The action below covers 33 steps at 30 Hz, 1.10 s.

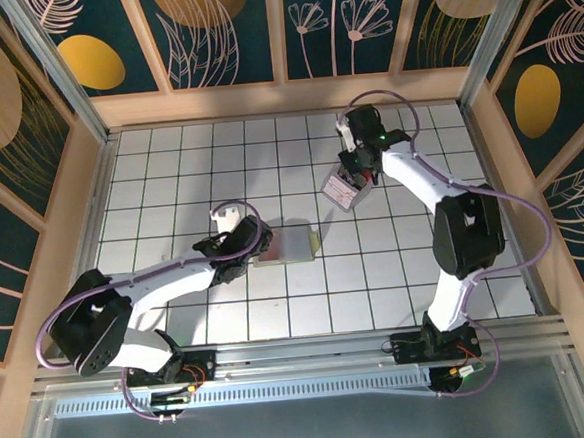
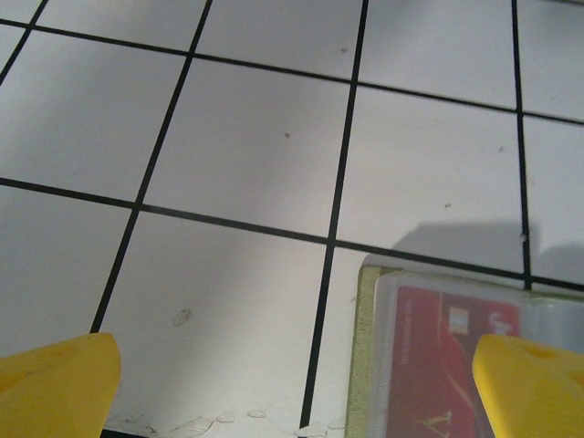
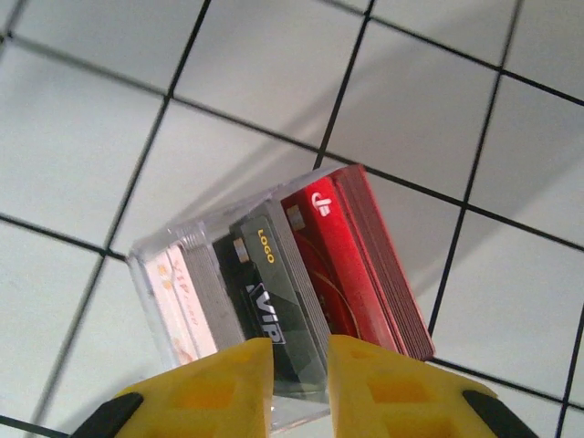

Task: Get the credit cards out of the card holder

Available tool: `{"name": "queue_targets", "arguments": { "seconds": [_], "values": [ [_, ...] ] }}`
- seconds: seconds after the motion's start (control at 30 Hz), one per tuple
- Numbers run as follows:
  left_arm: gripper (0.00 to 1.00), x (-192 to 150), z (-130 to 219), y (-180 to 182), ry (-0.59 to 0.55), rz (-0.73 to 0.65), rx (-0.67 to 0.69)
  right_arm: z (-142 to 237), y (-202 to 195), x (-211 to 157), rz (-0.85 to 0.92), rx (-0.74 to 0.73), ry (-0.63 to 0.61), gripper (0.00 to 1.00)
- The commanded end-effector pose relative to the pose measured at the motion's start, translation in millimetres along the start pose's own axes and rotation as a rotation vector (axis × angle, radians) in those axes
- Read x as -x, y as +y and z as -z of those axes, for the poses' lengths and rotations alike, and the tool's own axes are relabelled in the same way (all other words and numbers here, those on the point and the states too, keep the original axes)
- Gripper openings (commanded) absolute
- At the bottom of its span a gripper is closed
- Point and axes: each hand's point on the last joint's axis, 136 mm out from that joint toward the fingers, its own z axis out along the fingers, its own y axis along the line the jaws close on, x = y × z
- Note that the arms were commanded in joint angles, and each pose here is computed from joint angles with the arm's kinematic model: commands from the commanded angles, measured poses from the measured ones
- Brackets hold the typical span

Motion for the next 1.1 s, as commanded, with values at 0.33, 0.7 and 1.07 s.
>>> {"name": "queue_targets", "arguments": {
  "seconds": [0.33, 0.7, 1.07],
  "values": [
    [0.99, 9, 1, 39, -0.017, 0.276, -0.035, 53, 120, -26, -0.323, 0.18, -0.041, 0.33],
    [0.99, 3, -3, 84, -0.031, 0.411, -0.005, 30, 233, -77, -0.288, 0.273, 0.083, 0.41],
    [0.99, -4, -6, 114, -0.043, 0.509, 0.015, 12, 289, -97, -0.165, 0.239, 0.129, 0.54]
  ]
}}
